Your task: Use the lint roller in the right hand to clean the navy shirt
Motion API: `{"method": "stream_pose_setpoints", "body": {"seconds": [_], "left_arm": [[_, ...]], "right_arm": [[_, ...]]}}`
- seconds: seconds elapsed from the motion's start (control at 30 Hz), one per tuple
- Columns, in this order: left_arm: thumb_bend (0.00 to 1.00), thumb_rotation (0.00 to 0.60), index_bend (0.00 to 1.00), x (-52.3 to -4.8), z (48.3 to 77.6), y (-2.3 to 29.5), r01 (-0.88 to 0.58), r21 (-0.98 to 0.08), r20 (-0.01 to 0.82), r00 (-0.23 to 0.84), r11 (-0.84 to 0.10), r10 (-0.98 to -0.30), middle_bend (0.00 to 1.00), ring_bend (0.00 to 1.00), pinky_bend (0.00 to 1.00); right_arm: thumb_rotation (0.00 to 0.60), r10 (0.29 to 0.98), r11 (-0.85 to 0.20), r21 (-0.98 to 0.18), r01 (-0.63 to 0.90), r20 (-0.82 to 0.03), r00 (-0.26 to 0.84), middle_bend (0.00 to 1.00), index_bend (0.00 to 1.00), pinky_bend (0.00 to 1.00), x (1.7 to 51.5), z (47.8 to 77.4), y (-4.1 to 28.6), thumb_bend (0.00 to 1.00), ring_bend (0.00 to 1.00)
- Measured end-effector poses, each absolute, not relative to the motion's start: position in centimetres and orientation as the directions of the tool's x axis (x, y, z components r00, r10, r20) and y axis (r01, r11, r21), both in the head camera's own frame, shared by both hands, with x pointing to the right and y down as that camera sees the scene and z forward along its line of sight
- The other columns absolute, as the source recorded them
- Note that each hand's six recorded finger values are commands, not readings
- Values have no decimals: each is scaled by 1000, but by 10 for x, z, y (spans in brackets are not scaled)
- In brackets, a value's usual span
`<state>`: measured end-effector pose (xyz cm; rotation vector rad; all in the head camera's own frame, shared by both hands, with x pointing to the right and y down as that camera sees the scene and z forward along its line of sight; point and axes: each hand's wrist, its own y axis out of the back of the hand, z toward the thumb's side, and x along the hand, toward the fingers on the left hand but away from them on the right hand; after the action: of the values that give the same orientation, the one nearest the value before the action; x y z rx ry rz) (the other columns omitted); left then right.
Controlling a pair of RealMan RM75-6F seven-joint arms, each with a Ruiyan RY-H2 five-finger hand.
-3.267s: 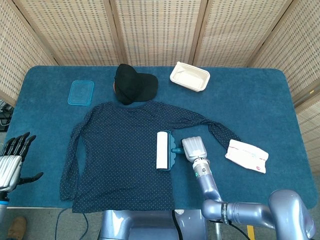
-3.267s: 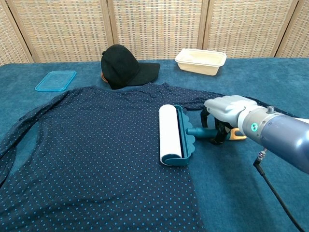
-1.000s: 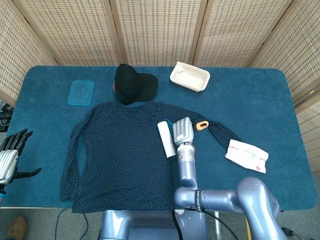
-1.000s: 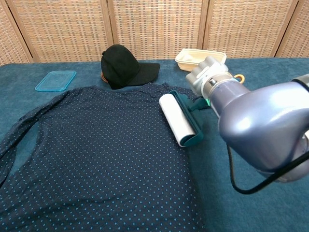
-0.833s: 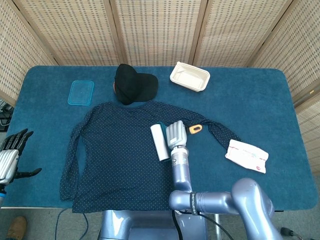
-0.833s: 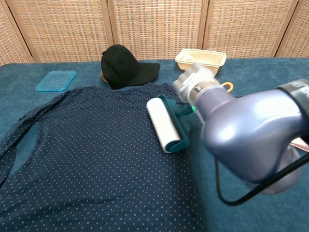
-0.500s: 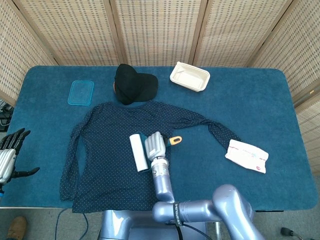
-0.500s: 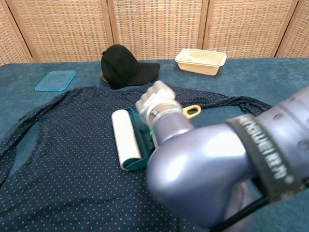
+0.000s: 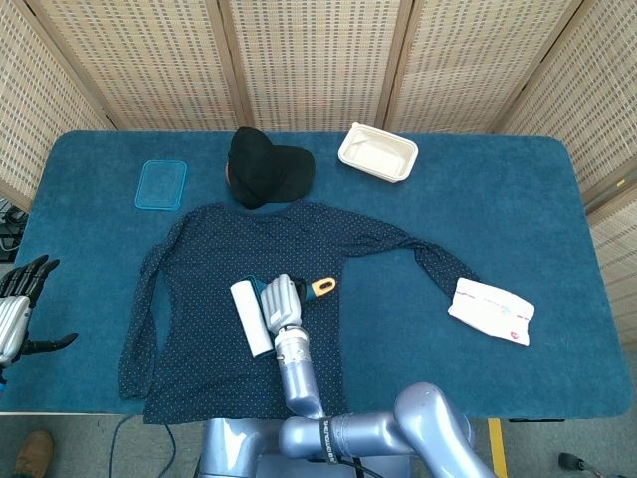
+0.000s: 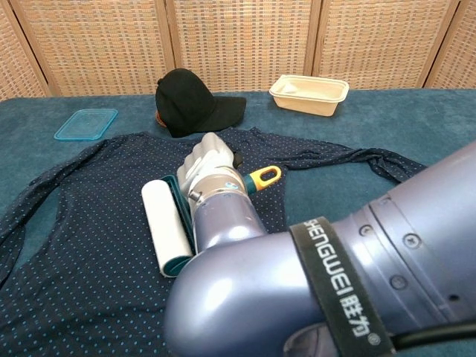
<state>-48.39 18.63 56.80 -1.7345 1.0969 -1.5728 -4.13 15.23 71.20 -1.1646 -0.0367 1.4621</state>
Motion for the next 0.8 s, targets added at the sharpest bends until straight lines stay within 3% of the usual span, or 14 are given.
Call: {"method": "stream_pose_setpoints", "body": {"seconds": [0.43,0.8], "left_arm": [[0,600,0,-478,570,188,-185,-831,535,-9,-525,-845,0,0,0],[0,600,0,-477,572,188,-176,-832,537,-15,-526,-844,0,0,0]], "right_arm": [[600,846,-164,-476,-864,-518,125,1000,737,1000,32,709,104,809,1000],[600,858,-164,-425,-890,-507,83,1000,716,1000,66,715,90,809,1000]]}}
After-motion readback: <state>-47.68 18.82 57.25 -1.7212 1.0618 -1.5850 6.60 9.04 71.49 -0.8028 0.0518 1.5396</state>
